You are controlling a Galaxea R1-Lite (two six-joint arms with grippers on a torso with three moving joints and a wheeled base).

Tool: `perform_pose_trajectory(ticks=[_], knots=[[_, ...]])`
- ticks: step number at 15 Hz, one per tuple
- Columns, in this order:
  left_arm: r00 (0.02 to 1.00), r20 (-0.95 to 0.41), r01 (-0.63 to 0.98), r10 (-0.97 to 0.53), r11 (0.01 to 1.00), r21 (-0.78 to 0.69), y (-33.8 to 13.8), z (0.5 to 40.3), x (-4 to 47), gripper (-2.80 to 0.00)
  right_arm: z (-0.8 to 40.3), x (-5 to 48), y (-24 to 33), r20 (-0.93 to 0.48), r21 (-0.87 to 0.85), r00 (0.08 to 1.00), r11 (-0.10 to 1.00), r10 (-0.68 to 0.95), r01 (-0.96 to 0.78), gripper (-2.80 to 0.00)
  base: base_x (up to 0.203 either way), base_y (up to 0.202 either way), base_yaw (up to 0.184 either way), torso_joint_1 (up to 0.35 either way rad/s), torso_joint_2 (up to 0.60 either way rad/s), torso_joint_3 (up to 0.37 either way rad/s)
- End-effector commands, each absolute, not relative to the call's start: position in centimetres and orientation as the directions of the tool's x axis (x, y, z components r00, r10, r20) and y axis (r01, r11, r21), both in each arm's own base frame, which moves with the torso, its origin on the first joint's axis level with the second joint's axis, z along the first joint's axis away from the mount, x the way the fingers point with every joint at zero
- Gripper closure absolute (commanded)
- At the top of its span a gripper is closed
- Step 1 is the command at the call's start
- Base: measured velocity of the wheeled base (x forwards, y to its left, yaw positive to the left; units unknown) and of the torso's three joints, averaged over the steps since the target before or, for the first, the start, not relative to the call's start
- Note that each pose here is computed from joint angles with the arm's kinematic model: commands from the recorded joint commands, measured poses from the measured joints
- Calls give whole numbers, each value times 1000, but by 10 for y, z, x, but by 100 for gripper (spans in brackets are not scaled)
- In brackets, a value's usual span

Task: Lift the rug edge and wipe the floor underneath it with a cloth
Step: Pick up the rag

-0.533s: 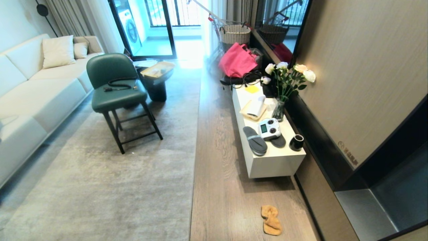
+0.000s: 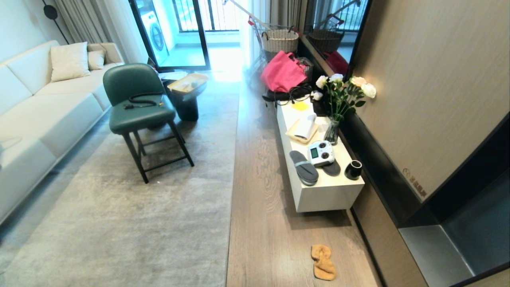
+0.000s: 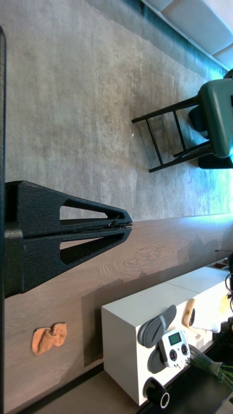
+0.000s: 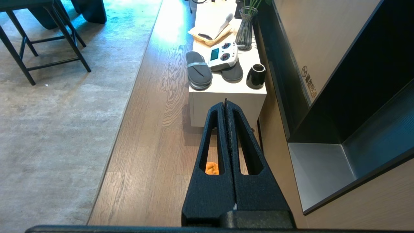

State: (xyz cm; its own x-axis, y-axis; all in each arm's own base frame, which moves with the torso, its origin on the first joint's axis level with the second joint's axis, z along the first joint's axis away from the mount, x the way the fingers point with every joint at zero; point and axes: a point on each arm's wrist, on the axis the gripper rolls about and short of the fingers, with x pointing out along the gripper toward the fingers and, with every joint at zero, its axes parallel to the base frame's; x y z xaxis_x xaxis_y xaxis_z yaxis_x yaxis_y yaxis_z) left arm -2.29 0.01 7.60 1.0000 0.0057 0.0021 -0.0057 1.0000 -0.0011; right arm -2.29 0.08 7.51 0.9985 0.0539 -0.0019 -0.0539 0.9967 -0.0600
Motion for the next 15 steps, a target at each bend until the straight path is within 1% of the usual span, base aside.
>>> perform_pose_trajectory(ticks=[1, 15], knots=[[1000, 3, -6, 6, 1000, -2, 0, 76, -23, 0, 75, -23, 1, -3, -61, 998, 997, 55, -55, 0, 0, 0, 0, 0, 0, 0], [1000, 2, -6, 6, 1000, -2, 0, 76, -23, 0, 75, -23, 1, -3, -61, 998, 997, 55, -55, 0, 0, 0, 0, 0, 0, 0]])
